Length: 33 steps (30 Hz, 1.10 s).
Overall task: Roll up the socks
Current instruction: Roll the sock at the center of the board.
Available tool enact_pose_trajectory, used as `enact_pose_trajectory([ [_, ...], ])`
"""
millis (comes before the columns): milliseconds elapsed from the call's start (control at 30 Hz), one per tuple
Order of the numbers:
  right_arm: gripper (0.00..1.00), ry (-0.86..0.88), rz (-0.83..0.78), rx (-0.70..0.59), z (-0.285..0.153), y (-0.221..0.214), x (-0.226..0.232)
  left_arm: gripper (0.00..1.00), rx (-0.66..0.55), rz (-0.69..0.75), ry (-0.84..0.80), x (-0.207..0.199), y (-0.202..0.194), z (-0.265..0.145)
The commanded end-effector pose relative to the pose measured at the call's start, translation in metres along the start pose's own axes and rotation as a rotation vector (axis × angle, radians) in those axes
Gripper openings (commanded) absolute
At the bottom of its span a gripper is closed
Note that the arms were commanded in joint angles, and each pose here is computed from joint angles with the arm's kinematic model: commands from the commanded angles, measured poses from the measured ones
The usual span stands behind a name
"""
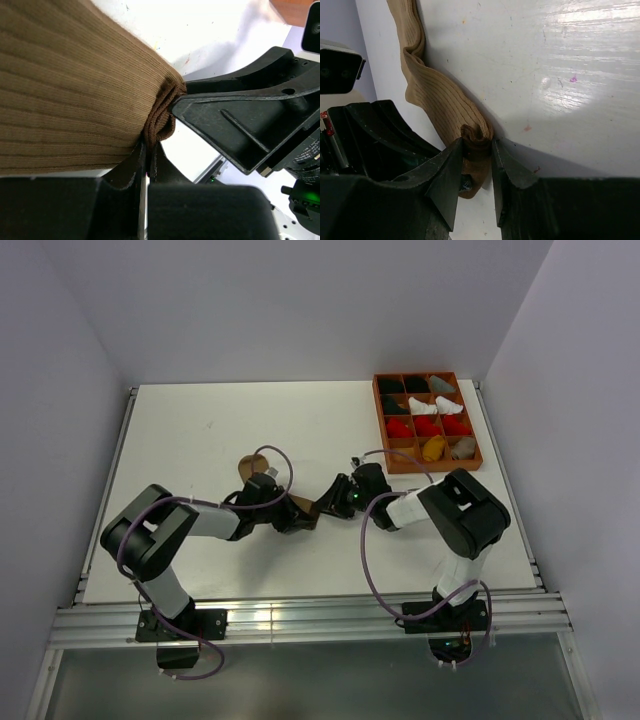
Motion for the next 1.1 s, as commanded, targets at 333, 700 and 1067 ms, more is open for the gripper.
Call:
enact_pose_trajectory([
  [333, 0.0, -0.187, -0.006, 0.11, 0.003, -0.018, -0.02, 0.06, -0.002, 0.0, -0.011, 0.008, 0.001, -0.002],
  [700, 0.0, -0.369, -0.041, 0.168, 0.0, -0.008, -0.012, 0.75, -0.318, 0.38, 0.249, -0.019, 0.011, -0.032],
  [1067, 0.0, -0.435, -0.038, 0.226, 0.002, -0.003, 0.001, 0.62, -0.574, 0.972, 0.358, -0.04, -0.039, -0.025],
])
Point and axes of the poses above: each gripper's point midway between its finger pads, its own z axis out along the fingers, its own x axis along the line the jaws close on, y = z × x, the point moved 8 cm from there along -z, back along the fingers, and after that the axes turned 6 degrees about -z, right-handed, at the moved point
